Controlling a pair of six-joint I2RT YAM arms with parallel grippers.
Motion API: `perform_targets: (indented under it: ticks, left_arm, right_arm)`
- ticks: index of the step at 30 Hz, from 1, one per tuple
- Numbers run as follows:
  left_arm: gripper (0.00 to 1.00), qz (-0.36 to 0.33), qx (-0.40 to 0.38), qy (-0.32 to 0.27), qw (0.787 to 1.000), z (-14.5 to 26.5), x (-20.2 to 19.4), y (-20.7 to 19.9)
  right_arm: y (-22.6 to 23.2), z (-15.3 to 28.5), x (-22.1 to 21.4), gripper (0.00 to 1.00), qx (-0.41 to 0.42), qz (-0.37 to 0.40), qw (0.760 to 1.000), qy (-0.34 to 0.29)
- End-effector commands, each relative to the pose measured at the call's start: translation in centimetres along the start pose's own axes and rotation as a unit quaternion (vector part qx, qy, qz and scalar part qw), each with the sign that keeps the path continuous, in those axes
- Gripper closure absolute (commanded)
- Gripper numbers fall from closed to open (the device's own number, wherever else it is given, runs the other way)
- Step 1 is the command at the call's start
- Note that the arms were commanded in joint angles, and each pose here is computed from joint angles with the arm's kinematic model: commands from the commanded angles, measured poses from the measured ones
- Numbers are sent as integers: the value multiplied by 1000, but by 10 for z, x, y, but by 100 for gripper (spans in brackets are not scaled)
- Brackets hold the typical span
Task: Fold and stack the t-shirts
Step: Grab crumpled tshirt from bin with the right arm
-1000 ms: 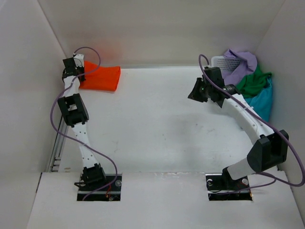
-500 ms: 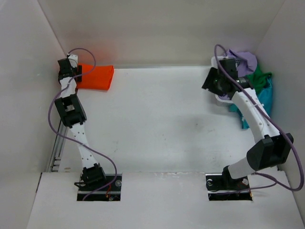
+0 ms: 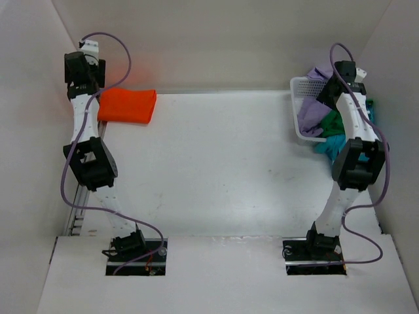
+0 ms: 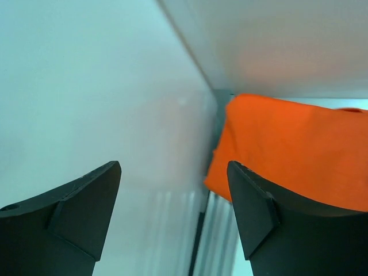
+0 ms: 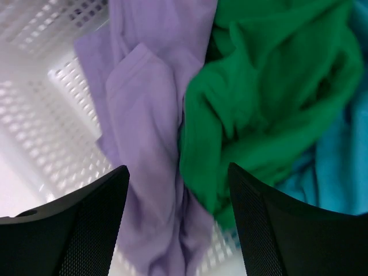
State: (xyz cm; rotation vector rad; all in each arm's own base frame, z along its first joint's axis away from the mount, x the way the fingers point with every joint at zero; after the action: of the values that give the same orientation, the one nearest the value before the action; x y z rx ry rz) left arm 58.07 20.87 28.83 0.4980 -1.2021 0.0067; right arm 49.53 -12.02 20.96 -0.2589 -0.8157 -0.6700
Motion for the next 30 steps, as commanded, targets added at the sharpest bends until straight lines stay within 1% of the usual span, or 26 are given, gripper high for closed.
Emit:
perform_targets:
  ticks: [1, 2, 4, 6, 7, 8, 9, 10, 11, 14, 16, 17, 18, 19, 21, 22, 23, 24, 25, 26, 28, 29, 30]
  left_arm:
    - [26, -9, -60, 48, 997, 22, -30, -50]
    - [26, -19, -81, 64, 994, 31, -40, -68]
    - [26, -30, -102, 82, 991, 43, -53, -86]
    - [26, -38, -119, 97, 987, 54, -61, -101]
    - [27, -40, -124, 103, 986, 59, -64, -106]
    - [27, -41, -129, 106, 985, 63, -64, -110]
    - [27, -41, -130, 107, 985, 65, -63, -111]
    - [27, -40, -132, 108, 985, 68, -62, -113]
    - [27, -41, -132, 108, 984, 70, -60, -113]
    - [27, -42, -135, 109, 984, 75, -57, -115]
    - [27, -44, -143, 112, 982, 84, -56, -122]
    - [26, -44, -147, 114, 981, 87, -58, -125]
    - [26, -46, -153, 115, 980, 93, -59, -130]
    - [26, -47, -156, 115, 980, 95, -60, -133]
    - [26, -50, -164, 113, 979, 104, -59, -139]
    - [26, -51, -166, 110, 979, 108, -58, -139]
    - [25, -50, -168, 104, 979, 114, -55, -141]
    - [25, -50, -168, 103, 979, 116, -53, -141]
    - [25, -48, -169, 98, 980, 121, -50, -141]
    - [25, -48, -170, 96, 980, 123, -49, -141]
    - [24, -45, -169, 89, 980, 127, -43, -138]
    - [24, -42, -167, 84, 981, 130, -39, -136]
    - [24, -39, -166, 82, 982, 131, -38, -135]
  right_arm:
    - [2, -22, 28, 26, -18, -6, 999, -41]
    - [-3, -33, 27, 26, -35, -8, 998, -43]
    - [-10, -49, 22, 27, -50, -9, 998, -39]
    - [-14, -67, 10, 32, -60, -6, 998, -21]
    - [-17, -74, 4, 41, -63, -5, 998, -10]
    - [-20, -78, -1, 59, -66, -7, 998, -4]
    - [-21, -77, -2, 70, -69, -10, 998, -5]
    - [-23, -73, 1, 87, -70, -15, 997, -14]
    - [-25, -62, 10, 100, -73, -16, 997, -34]
    - [-34, -38, 33, 100, -87, -12, 993, -78]
    - [-29, 11, 62, 100, -78, -9, 987, -143]
    - [-27, 24, 69, 100, -72, -11, 984, -161]
    - [-23, 55, 83, 100, -58, -15, 979, -197]
    - [-21, 71, 91, 100, -48, -19, 975, -216]
    - [-15, 128, 114, 100, -15, -28, 959, -281]
    - [-13, 170, 129, 100, 5, -35, 945, -326]
    - [-13, 202, 139, 100, 17, -42, 933, -356]
    - [-14, 213, 142, 100, 22, -45, 929, -367]
    - [-10, 274, 155, 100, 58, -55, 905, -418]
    - [-10, 301, 159, 100, 77, -61, 893, -440]
    - [-6, 372, 165, 100, 135, -78, 859, -487]
    - [-3, 418, 167, 100, 180, -88, 835, -512]
    - [-1, 446, 165, 100, 211, -93, 821, -523]
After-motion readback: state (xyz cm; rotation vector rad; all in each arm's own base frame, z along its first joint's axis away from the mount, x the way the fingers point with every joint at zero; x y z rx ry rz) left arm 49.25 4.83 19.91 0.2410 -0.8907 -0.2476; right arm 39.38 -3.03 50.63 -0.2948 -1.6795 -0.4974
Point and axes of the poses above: each gripper's point midway between its finger pads, its own z axis back along the fingers, its own y axis along the line the jaws close on, x = y × z, the point moved 1 cm from there along z, back along the fingers, and after that the axes turned 2 degrees about z, right-handed, at the moved point
